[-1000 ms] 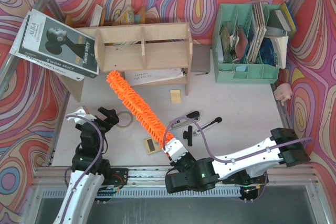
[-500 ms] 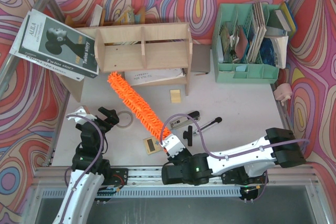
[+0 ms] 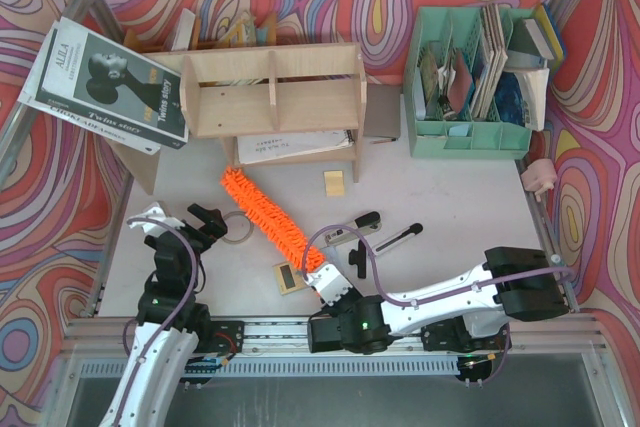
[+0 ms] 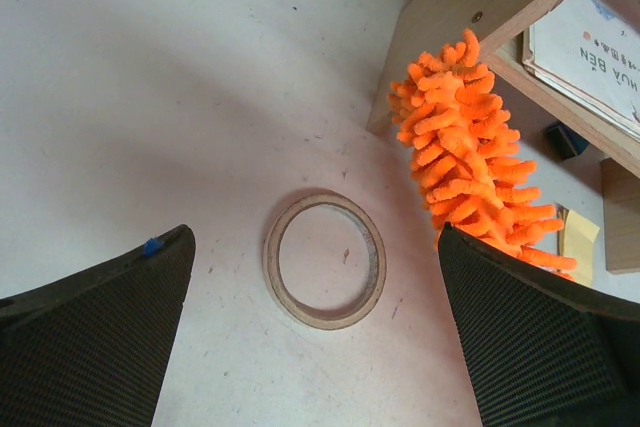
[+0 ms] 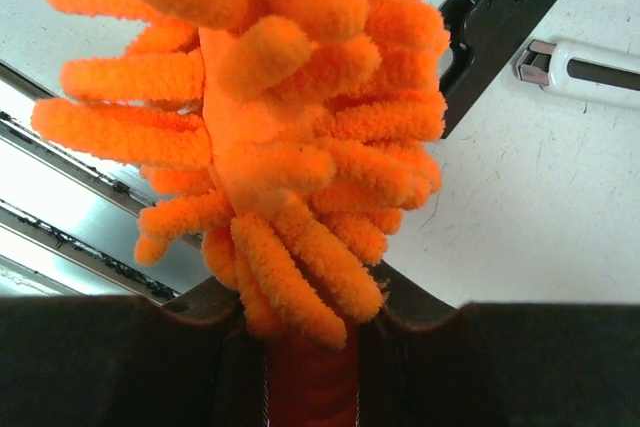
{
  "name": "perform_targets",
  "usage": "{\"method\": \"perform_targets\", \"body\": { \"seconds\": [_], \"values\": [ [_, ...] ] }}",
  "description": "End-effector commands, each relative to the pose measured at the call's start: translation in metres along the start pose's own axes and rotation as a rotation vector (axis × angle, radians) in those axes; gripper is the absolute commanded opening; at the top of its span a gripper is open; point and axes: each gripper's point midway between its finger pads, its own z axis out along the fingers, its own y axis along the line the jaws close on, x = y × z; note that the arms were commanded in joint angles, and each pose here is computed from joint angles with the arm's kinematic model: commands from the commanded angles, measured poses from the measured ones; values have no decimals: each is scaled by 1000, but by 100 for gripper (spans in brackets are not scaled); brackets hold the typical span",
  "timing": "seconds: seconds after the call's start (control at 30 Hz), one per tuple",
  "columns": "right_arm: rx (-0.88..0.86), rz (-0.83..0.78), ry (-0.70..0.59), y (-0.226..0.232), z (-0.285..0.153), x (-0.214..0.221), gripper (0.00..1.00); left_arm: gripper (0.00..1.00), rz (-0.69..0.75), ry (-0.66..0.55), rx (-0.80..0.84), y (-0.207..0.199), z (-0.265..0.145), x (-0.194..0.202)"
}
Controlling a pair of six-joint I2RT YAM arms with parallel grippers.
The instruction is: Dust the bookshelf with a duster
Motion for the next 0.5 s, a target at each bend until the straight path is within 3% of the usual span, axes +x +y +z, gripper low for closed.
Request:
{"method": "perform_targets", "body": {
  "seconds": [0.0, 0.2, 0.47],
  "values": [
    [43, 45, -75, -10, -8, -23, 0, 99, -6, -2, -10, 3, 4, 4],
    [25, 74, -177, -12, -30, -51, 0, 98, -4, -5, -15, 4, 4, 3],
    [6, 179, -155, -18, -37, -35, 0, 98, -6, -6, -13, 4, 4, 4]
  ]
}}
